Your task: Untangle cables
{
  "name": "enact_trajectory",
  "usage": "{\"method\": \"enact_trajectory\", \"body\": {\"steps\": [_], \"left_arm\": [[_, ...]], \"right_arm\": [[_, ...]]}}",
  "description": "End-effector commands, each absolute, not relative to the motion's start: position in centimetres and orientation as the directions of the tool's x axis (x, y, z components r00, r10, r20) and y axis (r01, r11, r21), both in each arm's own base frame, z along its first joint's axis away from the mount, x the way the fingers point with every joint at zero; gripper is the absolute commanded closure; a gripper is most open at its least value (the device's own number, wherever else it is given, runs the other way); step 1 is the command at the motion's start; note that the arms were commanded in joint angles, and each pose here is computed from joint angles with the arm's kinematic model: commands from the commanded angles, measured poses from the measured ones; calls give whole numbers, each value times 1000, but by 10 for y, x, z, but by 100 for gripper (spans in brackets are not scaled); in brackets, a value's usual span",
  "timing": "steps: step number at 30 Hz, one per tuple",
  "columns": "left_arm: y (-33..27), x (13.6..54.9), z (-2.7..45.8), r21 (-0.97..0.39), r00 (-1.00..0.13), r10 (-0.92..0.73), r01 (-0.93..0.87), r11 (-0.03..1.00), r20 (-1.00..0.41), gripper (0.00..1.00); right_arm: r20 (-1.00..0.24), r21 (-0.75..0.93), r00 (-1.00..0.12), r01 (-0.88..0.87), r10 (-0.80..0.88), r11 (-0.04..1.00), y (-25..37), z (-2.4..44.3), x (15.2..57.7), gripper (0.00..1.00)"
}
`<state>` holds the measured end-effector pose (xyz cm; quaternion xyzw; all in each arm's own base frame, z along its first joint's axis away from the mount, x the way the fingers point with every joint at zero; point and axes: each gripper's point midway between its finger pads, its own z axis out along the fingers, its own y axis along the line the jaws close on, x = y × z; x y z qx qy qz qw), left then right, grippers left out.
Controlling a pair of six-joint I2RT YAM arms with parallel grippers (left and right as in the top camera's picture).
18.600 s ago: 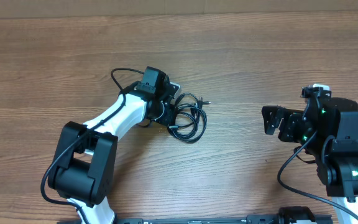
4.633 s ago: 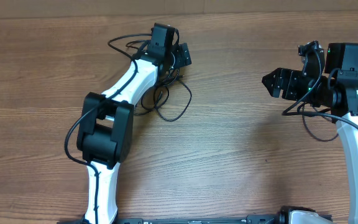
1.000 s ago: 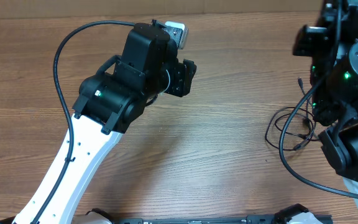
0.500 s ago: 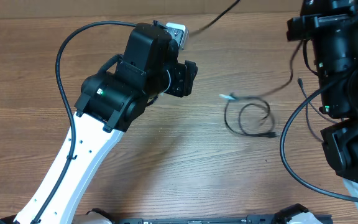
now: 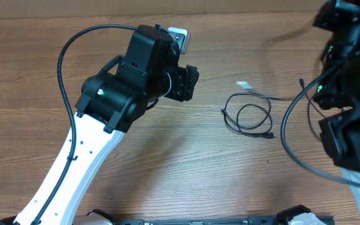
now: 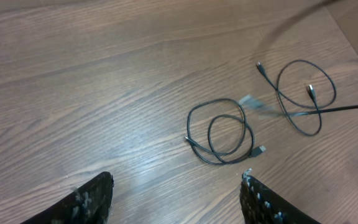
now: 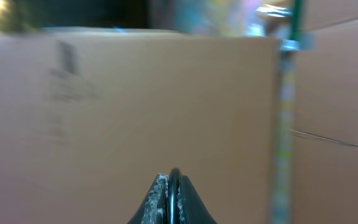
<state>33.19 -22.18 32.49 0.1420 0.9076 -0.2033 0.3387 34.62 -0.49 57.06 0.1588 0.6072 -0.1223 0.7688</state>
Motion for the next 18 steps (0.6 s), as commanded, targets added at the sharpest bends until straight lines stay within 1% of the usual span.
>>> {"method": "enact_trajectory", "body": {"steps": [1,5,8,11,13,15,16,18], "left_arm": [[-222,330,321,-275,-743,136,402,873,-656,35],[-219,326,316,-269,-758,146,394,879,-636,35],[-216,326,313,-256,-761,150,387,886,-631,35],[-208,327,310,-220,-765,151,359,907,-627,36],[-203,327,307,-202,-771,153,344,917,-619,36],[-200,325,304,-193,-779,158,338,921,-607,36],[-199,324,303,-190,-782,160,336,923,-602,36],[-198,322,301,-189,-789,164,333,924,-593,36]], "right_arm": [[-988,44,146,567,-48,823,-54,553,349,96],[-998,-15,39,647,-53,762,-93,524,363,96],[-999,-32,-34,653,-13,757,-117,497,375,96],[-985,51,-95,628,141,777,-144,455,387,96],[-957,124,-138,603,256,788,-160,425,394,96],[-921,159,-203,585,333,795,-175,396,399,96],[-903,167,-230,591,364,789,-184,383,399,96],[-855,186,-265,647,446,739,-206,353,394,96]]}}
